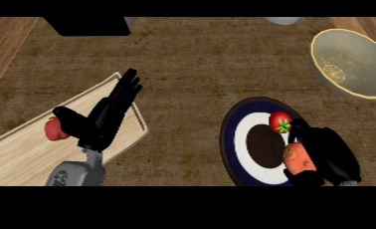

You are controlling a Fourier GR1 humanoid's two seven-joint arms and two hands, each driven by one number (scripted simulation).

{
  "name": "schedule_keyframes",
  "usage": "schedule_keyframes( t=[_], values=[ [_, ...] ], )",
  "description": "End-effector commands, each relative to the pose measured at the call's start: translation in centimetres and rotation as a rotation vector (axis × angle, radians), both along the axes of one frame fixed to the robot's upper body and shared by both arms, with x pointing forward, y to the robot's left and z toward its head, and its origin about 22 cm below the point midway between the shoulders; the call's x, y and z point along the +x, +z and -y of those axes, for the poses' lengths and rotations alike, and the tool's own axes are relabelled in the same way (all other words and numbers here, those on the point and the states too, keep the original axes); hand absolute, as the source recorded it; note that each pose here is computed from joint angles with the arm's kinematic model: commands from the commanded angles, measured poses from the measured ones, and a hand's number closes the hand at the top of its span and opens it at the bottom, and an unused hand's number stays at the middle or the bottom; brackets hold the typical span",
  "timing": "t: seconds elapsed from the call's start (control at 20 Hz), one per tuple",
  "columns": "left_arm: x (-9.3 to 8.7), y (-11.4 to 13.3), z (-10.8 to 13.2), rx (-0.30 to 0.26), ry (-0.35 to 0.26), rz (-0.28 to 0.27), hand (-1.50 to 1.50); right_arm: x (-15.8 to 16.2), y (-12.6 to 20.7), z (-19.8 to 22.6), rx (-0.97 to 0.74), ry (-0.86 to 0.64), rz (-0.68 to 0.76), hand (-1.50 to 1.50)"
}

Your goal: Pick the squash from the plate and place it in the bowl

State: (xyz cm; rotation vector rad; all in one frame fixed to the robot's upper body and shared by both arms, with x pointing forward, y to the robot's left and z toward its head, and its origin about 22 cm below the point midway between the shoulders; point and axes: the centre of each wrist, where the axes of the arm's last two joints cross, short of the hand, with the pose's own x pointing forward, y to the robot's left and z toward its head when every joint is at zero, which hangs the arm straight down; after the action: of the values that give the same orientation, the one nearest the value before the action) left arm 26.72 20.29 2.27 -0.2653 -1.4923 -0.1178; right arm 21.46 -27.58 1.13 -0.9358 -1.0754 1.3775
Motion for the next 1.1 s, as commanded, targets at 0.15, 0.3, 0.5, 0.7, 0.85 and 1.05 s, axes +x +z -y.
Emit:
schedule_keyframes(
  t=[0.15,0.3,0.5,0.7,0.85,1.05],
  values=[
    [0.4,1.8,-1.3,0.002,-0.006,-0.021,0.0,-2.8,6.5,4.9,0.099,0.143,0.135,1.5],
    [-1.0,-1.9,-0.4,0.01,0.022,-0.027,0.0,-3.4,10.7,5.6,0.146,0.163,0.222,1.5],
    [-0.8,0.6,-0.6,0.005,0.025,-0.017,0.0,-5.0,14.4,7.7,0.181,0.127,0.362,1.5],
    [-1.4,0.1,-0.3,0.009,0.004,-0.01,0.0,-5.7,18.7,9.1,0.199,0.08,0.422,1.5],
    [-0.6,1.0,1.1,0.013,0.0,-0.013,0.0,-4.9,20.0,8.9,0.212,0.054,0.432,1.5],
    [-0.5,0.1,-0.7,-0.006,-0.012,-0.013,0.0,-2.1,21.7,10.4,0.276,0.014,0.467,1.5]
  ],
)
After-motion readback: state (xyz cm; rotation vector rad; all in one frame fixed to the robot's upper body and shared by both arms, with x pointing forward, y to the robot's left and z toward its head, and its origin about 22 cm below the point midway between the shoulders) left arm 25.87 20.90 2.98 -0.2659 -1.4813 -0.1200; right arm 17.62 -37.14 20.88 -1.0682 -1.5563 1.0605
